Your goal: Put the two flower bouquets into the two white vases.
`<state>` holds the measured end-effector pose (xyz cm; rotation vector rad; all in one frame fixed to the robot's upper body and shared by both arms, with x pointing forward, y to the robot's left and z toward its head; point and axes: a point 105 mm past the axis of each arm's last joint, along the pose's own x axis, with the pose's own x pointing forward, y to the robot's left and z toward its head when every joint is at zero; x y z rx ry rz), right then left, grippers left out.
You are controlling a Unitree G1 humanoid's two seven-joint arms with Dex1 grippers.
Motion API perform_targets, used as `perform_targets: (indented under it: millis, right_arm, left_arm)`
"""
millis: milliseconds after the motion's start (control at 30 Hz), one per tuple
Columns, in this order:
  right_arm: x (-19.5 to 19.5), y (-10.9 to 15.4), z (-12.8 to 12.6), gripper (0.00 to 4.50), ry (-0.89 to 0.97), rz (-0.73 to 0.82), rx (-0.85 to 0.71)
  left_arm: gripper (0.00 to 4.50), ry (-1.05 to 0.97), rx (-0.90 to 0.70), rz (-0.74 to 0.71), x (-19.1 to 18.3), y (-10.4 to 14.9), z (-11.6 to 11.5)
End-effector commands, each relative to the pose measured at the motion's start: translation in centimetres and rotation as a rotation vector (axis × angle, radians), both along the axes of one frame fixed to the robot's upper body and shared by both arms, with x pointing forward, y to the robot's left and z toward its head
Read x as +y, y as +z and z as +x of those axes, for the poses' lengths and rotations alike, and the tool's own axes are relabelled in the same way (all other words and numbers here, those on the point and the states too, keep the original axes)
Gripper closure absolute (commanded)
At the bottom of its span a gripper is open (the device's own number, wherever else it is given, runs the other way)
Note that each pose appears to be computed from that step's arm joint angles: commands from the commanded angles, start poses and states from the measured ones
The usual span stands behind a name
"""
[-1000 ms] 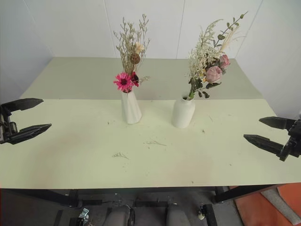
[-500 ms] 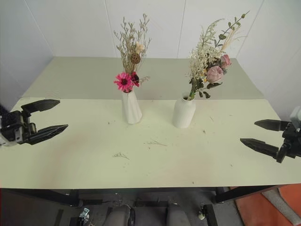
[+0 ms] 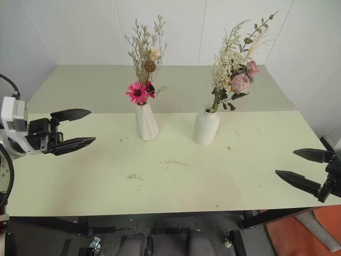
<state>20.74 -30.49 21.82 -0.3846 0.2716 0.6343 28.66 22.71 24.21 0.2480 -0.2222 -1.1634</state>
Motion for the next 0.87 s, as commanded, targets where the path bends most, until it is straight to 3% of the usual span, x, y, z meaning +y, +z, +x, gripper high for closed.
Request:
perform_targets:
  millis: [33, 867]
  right_arm:
    - [-0.1, 1.2, -0.3, 0.00, -0.012, -0.018, -0.048]
    - [0.0, 1.0, 3.4, 0.00, 0.100, -0.040, -0.037]
  left_arm:
    - [0.04, -0.010, -0.038, 0.016, 0.2, 0.5, 0.1]
    - [0.04, 0.101, -0.057, 0.010, 1.0, -0.6, -2.6]
